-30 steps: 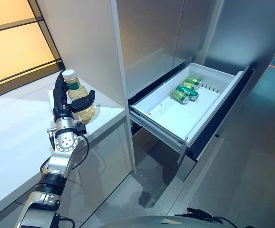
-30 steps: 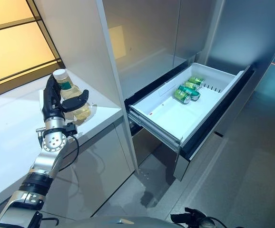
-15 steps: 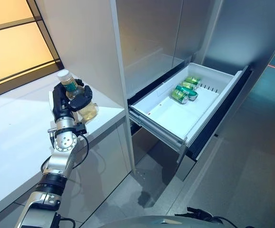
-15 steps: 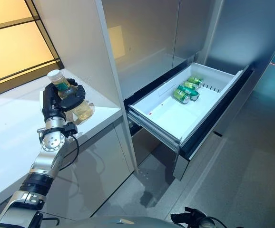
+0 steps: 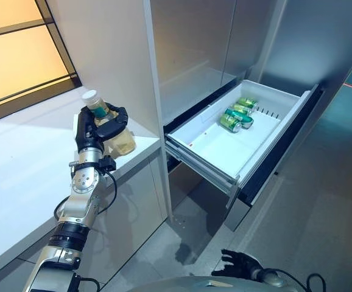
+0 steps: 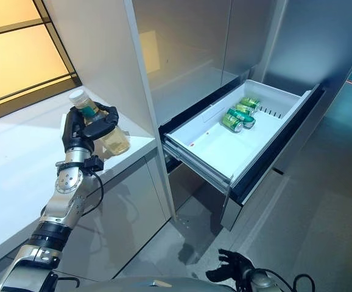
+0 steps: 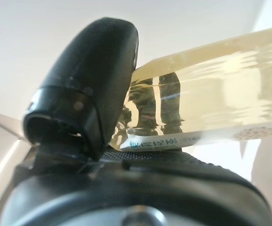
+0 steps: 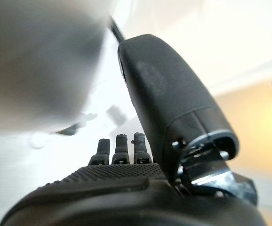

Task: Put drinks into fridge and close the fridge

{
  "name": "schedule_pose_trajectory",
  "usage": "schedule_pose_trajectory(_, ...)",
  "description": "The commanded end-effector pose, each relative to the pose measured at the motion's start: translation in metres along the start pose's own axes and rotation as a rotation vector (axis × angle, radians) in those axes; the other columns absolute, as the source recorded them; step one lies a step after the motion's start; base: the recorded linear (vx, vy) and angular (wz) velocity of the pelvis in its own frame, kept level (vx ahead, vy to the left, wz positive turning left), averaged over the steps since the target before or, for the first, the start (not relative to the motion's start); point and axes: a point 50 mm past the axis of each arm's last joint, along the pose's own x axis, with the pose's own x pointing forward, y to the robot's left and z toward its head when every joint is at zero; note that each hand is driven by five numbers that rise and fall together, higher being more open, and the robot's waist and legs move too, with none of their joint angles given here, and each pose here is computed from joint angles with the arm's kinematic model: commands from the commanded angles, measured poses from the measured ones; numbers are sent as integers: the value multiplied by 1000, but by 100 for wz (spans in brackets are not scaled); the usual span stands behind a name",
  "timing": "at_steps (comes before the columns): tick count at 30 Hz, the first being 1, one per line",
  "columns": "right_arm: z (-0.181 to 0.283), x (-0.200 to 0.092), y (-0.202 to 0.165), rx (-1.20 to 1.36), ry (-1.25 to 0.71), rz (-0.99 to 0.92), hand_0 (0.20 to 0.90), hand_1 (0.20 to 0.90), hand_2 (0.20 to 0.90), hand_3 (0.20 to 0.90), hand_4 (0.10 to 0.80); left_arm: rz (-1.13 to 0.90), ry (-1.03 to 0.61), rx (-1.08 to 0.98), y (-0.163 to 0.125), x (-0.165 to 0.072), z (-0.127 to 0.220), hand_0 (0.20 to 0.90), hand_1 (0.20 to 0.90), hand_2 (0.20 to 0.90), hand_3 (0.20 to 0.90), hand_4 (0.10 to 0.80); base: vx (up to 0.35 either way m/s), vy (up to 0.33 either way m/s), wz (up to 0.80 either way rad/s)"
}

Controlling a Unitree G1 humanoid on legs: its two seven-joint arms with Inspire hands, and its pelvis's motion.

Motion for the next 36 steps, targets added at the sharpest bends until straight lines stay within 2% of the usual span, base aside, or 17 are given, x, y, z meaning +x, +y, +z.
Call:
schedule_pose_trajectory(1, 67, 4, 9, -112, -279, 111, 900, 900, 900, 900, 800, -306, -379, -225, -49, 16, 78, 300, 300, 300, 200, 100, -24, -31, 4)
schedule_pose_trajectory(6, 122, -13, 25, -122, -502, 204, 900, 900, 900, 900, 800, -565, -464, -309, -77, -7, 93, 300, 300, 300, 200, 100, -28, -21, 3)
schedule_pose_trajectory(10, 153, -33, 24, -133, -643, 242, 900, 900, 900, 900, 800, -666, -486, -299, -81, -18, 97, 300, 300, 300, 200, 100, 0, 0, 0)
schedule_pose_trajectory(14, 190, -66, 20, -158, -837, 274, 900, 900, 900, 900, 800, -725, -463, -286, -79, -25, 92, 300, 300, 300, 200, 100, 0, 0, 0)
schedule_pose_trajectory(15, 206, -82, 16, -161, -916, 288, 900, 900, 900, 900, 800, -741, -452, -282, -77, -27, 90, 300, 300, 300, 200, 100, 0, 0, 0)
schedule_pose_trajectory(20, 240, -124, 7, -152, -1116, 335, 900, 900, 900, 900, 800, -796, -421, -267, -78, -31, 85, 300, 300, 300, 200, 100, -3, 2, -1)
schedule_pose_trajectory(26, 256, -147, 4, -184, -1180, 394, 900, 900, 900, 900, 800, -860, -388, -235, -86, -34, 82, 300, 300, 300, 200, 100, 0, 0, 0)
schedule_pose_trajectory(36, 267, -157, 17, -277, -1137, 544, 900, 900, 900, 900, 800, -876, -365, -157, -99, -30, 80, 300, 300, 300, 200, 100, 0, 0, 0)
